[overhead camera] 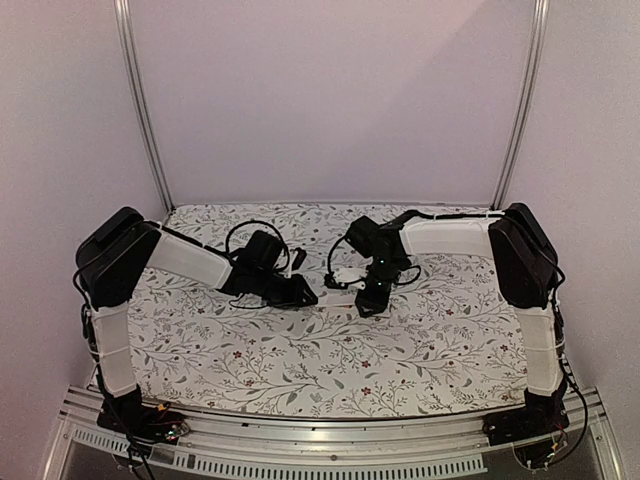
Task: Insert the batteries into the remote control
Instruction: Load the battery cover onto the remote control without the battery cover.
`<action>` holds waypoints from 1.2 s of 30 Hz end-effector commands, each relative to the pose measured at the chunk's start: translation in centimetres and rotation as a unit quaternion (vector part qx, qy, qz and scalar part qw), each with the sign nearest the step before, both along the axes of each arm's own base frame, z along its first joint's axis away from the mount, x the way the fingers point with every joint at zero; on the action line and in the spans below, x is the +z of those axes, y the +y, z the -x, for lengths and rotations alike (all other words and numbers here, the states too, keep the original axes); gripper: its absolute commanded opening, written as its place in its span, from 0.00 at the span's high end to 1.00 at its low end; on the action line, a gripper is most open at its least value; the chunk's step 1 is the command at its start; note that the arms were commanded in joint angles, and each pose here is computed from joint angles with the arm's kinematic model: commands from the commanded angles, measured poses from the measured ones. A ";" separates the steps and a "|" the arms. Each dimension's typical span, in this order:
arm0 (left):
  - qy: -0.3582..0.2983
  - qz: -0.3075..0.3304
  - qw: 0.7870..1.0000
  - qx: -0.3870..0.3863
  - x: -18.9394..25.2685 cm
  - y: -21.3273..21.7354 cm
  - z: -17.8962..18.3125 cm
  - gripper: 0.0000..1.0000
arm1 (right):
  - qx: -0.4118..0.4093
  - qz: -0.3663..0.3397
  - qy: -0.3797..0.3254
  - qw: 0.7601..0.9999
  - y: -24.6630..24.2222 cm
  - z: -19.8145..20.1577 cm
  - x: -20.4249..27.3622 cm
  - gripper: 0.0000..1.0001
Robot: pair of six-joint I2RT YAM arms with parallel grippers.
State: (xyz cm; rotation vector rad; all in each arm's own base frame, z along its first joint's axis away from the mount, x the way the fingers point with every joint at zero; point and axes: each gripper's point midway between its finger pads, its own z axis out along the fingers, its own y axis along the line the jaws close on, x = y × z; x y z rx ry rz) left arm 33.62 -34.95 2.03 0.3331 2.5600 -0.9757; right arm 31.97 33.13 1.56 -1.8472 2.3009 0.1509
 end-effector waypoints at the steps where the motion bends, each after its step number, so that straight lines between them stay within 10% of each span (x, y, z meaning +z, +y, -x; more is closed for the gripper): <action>1: -0.026 0.015 1.000 0.001 1.8 0.2 -0.6 0.80 | -0.002 0.015 0.003 1.000 0.0 0.0 -1.0 0.64; 36: -0.006 0.012 1.000 -0.020 -0.2 -1.3 0.1 0.91 | -0.003 0.021 0.003 1.000 -0.2 -0.1 -1.3 0.64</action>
